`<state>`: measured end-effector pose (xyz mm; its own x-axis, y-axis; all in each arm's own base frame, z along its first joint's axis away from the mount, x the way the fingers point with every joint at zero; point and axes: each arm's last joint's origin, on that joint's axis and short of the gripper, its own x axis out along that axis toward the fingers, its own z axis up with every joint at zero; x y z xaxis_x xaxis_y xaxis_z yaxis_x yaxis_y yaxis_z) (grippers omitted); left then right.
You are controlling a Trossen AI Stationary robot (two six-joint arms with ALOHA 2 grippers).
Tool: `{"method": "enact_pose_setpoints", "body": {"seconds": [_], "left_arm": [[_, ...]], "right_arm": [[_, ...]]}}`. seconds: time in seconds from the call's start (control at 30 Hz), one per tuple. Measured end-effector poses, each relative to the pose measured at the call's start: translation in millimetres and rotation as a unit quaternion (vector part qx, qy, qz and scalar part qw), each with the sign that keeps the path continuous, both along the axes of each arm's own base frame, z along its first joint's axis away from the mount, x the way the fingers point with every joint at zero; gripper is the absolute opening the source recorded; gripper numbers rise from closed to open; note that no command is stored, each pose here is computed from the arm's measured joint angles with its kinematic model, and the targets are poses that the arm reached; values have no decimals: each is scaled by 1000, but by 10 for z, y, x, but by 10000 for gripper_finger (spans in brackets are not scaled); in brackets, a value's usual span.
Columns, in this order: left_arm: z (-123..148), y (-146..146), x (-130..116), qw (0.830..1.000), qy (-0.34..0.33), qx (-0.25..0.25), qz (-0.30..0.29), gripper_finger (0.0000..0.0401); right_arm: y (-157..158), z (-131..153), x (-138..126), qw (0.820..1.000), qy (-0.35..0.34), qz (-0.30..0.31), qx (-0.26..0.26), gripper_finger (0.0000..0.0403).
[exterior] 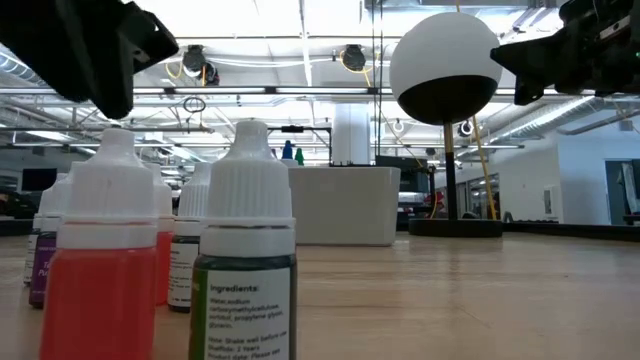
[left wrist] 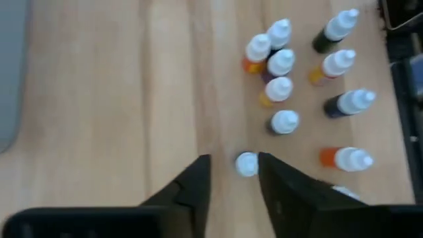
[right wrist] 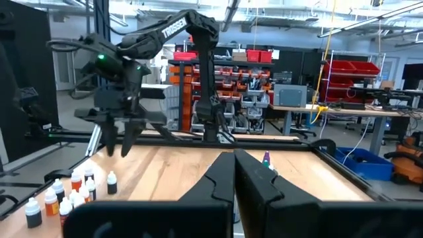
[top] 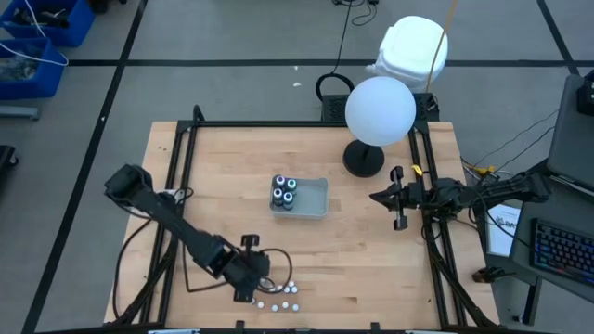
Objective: Pick & Place food coloring
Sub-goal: Put the small blue food coloring bottle into the gray bin
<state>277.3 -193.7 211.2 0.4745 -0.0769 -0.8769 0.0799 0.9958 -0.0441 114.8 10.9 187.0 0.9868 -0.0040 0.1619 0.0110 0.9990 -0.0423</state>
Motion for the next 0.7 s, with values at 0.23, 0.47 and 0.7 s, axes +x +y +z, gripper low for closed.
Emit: {"method": "enact_pose_setpoints", "body": {"seconds": [0.23,0.47,0.7], "left_arm": [[-109,-78,61,1000,25,-11,-14,209],[-208,-99,102,999,33,-13,-9,224],[-207,-100,103,999,32,-15,-5,225]], "right_arm": [[0,-1,0,1000,1,0,0,0],[1,-4,1,1000,2,0,0,0],[1,-9,2,1000,5,0,0,0]]}}
